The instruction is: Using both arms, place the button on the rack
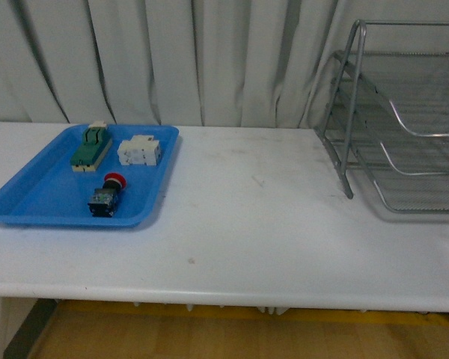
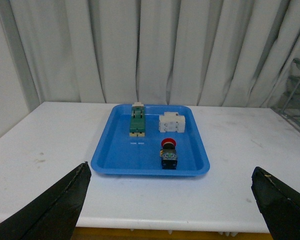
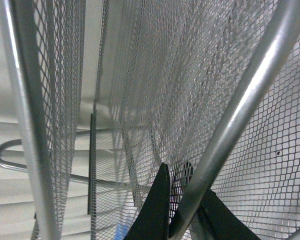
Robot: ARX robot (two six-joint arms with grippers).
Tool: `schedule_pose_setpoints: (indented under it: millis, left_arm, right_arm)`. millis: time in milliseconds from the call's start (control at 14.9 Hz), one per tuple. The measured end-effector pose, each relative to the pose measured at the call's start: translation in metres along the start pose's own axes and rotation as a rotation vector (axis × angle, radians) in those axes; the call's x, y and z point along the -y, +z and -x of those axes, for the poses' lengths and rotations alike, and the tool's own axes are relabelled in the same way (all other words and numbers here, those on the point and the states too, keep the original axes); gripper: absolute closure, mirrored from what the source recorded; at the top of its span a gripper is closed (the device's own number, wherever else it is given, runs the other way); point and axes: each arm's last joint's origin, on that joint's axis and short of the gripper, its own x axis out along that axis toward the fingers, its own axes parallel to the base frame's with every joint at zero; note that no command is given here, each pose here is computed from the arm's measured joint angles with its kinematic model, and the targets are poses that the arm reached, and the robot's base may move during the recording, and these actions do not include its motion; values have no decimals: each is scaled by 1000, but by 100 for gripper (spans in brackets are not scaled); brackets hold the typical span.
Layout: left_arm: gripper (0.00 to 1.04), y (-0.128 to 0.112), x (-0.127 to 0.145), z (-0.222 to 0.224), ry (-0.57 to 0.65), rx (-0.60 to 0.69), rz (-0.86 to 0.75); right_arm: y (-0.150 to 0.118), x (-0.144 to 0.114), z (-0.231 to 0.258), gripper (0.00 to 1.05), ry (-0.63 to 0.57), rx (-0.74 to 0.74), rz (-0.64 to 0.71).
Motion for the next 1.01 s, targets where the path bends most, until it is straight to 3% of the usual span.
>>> schedule_pose_setpoints:
  millis: [269,1007]
  left_arm:
    - [7,0,0,0,0,0,0]
    - [7,0,0,0,0,0,0]
  right_arm:
    - [-4,14,23,100,80,23,-112]
    - [-19,29,120,100,-64,12,-142]
